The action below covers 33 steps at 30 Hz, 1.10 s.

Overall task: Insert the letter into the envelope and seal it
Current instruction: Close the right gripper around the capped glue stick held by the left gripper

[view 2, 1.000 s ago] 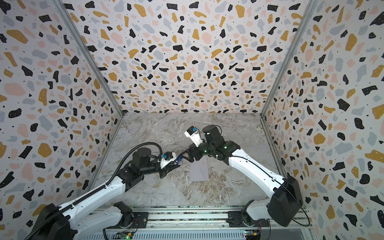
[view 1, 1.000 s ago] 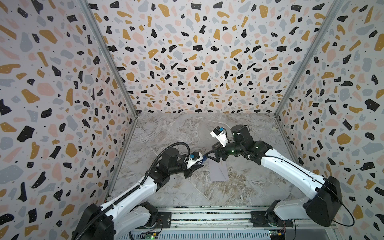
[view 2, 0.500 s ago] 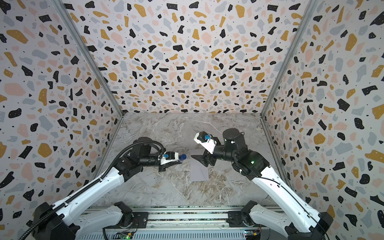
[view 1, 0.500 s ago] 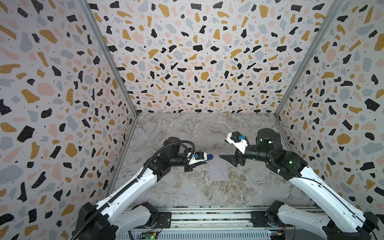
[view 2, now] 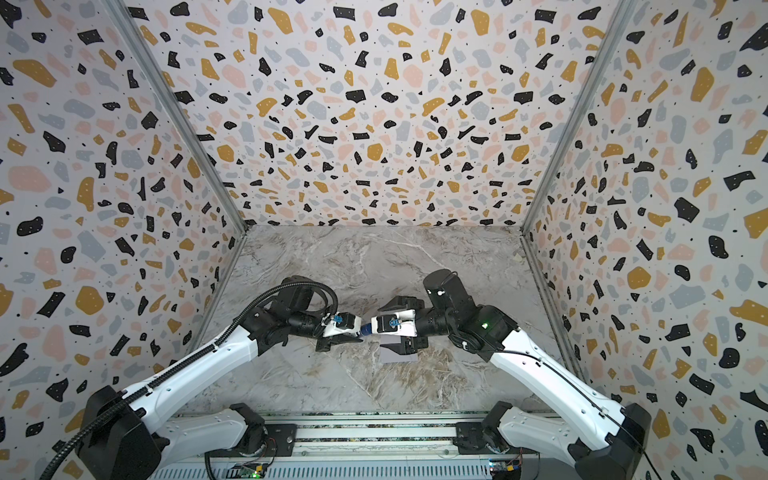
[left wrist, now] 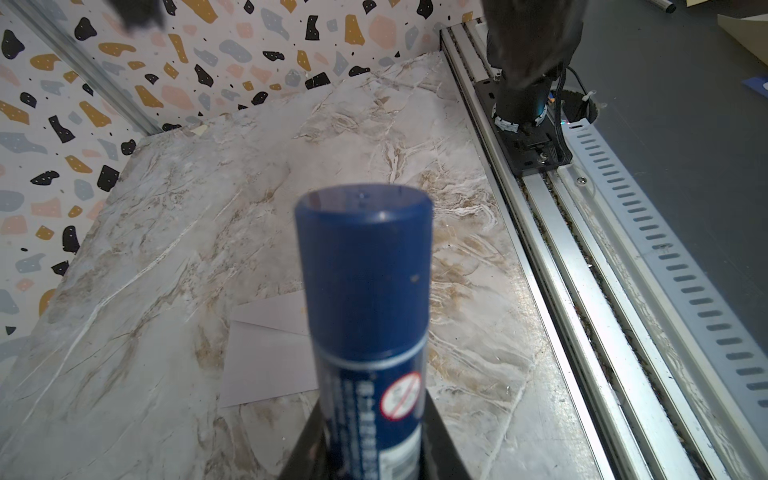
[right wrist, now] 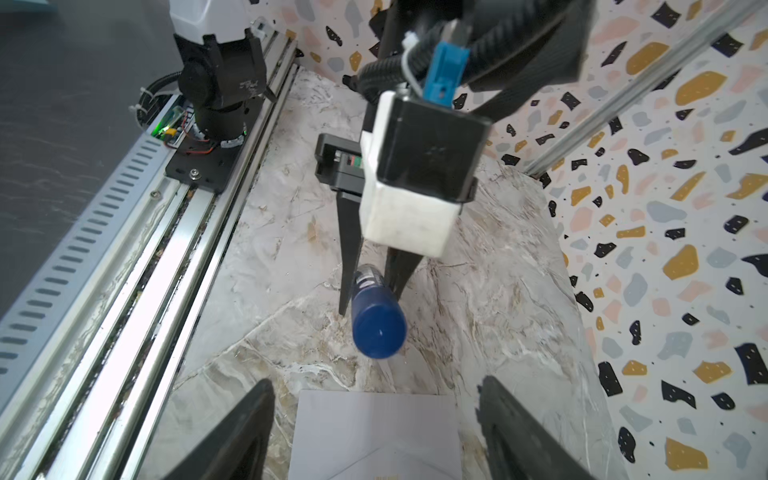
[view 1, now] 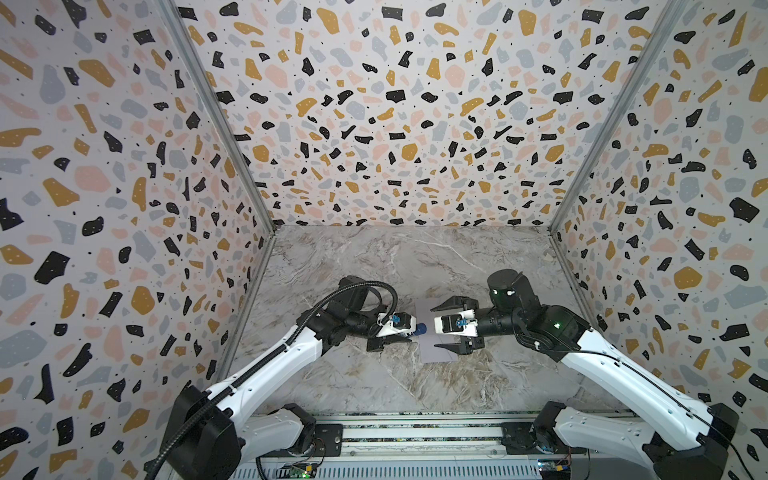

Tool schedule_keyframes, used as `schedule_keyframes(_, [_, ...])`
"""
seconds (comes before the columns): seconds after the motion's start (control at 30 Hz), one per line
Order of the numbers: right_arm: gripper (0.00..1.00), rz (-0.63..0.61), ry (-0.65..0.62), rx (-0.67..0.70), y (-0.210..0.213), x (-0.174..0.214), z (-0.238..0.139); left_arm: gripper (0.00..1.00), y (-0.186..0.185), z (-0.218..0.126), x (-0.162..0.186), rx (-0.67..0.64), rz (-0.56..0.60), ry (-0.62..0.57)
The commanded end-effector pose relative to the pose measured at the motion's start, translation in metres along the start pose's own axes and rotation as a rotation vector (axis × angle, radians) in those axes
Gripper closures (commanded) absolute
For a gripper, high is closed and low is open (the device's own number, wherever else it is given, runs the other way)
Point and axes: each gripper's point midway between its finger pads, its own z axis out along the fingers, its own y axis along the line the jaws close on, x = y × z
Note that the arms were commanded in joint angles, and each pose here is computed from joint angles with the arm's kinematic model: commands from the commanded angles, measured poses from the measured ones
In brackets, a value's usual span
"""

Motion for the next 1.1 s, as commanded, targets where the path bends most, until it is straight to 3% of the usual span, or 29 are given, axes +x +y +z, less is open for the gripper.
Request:
schedule_keyframes(0.0, [0.27, -0.077, -0.023, -0.024, 0.001, -0.006, 0.007, 1.00, 0.003, -0.004, -0.013, 0.008, 0.038, -0.041])
schedule_keyframes(0.57, [0.59, -0.085, -0.047, -0.061, -0.001, -0.006, 0.027, 1.00, 0.002, -0.003, -0.012, 0.012, 0.041, -0.043])
schedule_keyframes(0.9, [0.62, -0.082, -0.084, -0.068, 0.000, -0.012, 0.028, 1.00, 0.002, -0.003, -0.013, 0.014, 0.043, -0.048])
schedule_keyframes(1.07, [0.72, -0.064, -0.086, -0.076, 0.001, -0.011, 0.030, 1.00, 0.002, -0.003, -0.014, 0.016, 0.045, -0.054])
